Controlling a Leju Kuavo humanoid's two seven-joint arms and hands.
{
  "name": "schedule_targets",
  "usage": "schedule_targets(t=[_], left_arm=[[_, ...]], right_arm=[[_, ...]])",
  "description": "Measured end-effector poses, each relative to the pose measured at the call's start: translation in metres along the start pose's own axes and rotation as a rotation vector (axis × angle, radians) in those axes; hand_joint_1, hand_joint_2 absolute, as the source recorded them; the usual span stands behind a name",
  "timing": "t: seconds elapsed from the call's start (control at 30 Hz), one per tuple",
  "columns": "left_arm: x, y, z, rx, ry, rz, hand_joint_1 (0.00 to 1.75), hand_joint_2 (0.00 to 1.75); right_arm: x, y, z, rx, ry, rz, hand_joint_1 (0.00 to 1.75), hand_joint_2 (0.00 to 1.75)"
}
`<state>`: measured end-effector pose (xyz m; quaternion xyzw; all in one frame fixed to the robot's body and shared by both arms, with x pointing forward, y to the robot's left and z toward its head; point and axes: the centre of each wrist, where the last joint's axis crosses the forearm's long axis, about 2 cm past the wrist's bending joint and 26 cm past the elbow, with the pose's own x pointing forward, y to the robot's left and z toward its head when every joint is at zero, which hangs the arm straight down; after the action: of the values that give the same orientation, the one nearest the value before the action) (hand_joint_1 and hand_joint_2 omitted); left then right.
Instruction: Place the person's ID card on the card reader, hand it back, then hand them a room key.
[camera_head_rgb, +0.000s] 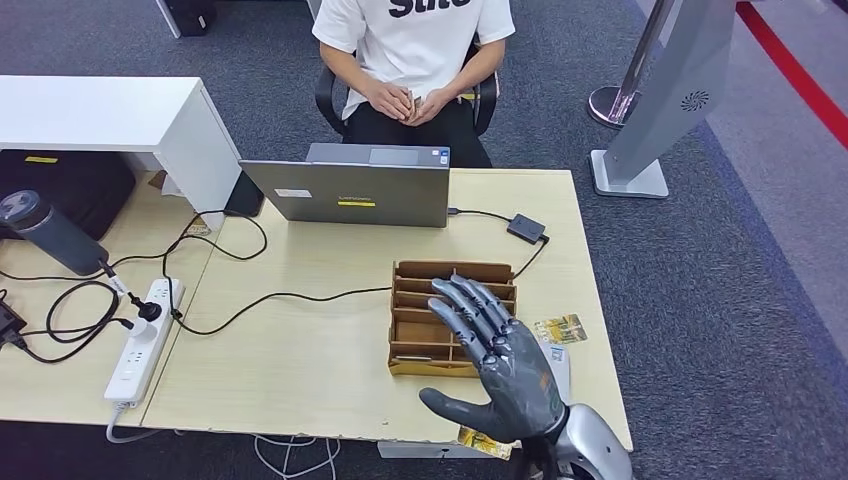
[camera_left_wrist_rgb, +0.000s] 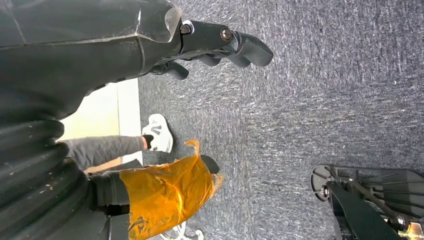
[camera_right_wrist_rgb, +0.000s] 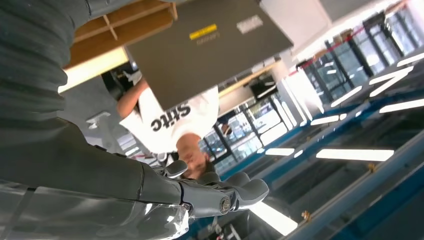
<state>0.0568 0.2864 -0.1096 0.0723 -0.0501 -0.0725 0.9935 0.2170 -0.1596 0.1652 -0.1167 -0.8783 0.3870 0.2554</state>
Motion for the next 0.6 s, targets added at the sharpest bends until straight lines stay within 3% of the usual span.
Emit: schedule_targets(t=[0.27,0.6], left_arm=[[0.0,0.0,0.0,-0.003,-0.001,-0.016,0.0,1.75],[0.0,0.0,0.0,-0.013,0.0,-0.021,0.0,1.75]], right_arm=[[0.009,0.037,0.006,0.129,0.012,-0.016,0.0,1.75],[0.012,0.06,0.008,0.209,0.026,-0.023,0.0,1.75]])
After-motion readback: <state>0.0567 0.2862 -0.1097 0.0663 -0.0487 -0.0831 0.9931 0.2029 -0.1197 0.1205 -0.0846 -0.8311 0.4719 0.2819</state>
